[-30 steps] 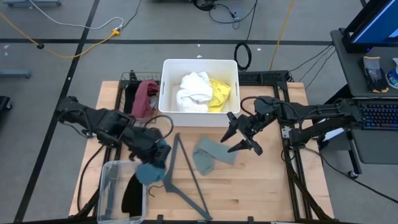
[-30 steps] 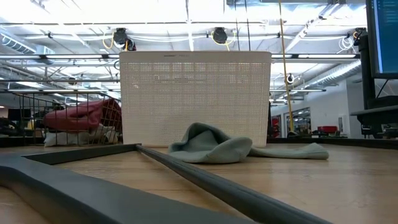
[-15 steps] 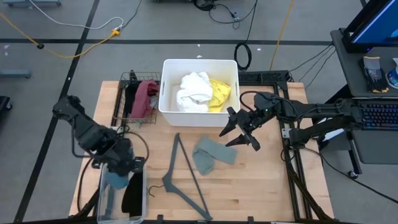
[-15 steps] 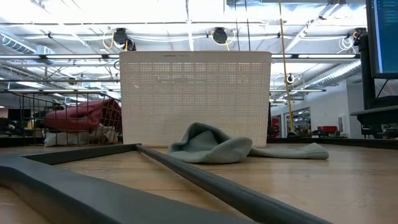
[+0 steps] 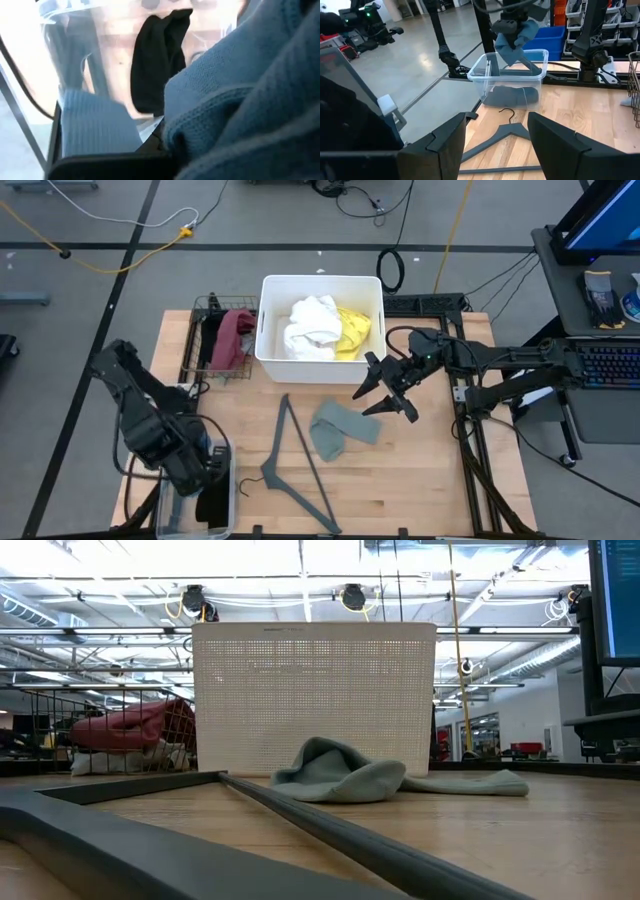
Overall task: Pick & Place Cloths
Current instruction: Put the blue sock into the transparent bin
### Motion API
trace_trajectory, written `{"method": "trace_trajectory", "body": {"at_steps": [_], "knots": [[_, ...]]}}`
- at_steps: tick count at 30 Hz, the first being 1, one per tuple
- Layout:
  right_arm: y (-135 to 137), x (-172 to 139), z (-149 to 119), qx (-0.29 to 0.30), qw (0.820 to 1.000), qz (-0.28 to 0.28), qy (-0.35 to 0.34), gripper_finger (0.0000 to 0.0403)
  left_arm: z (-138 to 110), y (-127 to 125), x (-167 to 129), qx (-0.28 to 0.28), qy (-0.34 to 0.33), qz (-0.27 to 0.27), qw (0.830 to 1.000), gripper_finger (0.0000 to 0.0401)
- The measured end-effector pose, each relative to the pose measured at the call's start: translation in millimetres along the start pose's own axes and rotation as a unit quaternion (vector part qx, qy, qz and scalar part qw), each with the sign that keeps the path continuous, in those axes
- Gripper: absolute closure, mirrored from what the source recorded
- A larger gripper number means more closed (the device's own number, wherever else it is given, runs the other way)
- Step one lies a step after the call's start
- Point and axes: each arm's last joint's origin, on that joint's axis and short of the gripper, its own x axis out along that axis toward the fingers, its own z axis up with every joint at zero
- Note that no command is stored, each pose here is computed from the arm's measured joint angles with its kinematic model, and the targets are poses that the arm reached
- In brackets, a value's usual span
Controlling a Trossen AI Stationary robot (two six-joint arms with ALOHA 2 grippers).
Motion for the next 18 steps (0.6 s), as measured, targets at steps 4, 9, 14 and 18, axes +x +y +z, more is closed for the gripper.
{"method": "trace_trajectory", "body": {"at_steps": [4,9,14,18], "knots": [[0,0,0,0.0,1.0,0.0,0.0,0.0197,-10,-7,15,0.004,-0.023,0.02,1.0,0.0397],[0,0,0,0.0,1.0,0.0,0.0,0.0197,-21,-14,33,0.008,-0.048,0.045,0.998,0.0398],[0,0,0,0.005,1.0,0.0,0.0,0.0197,-31,-20,51,0.012,-0.059,0.079,0.995,0.0398],[0,0,0,0.025,1.0,0.0,0.0,0.0197,-37,-25,64,0.012,-0.066,0.102,0.993,0.0397]]}}
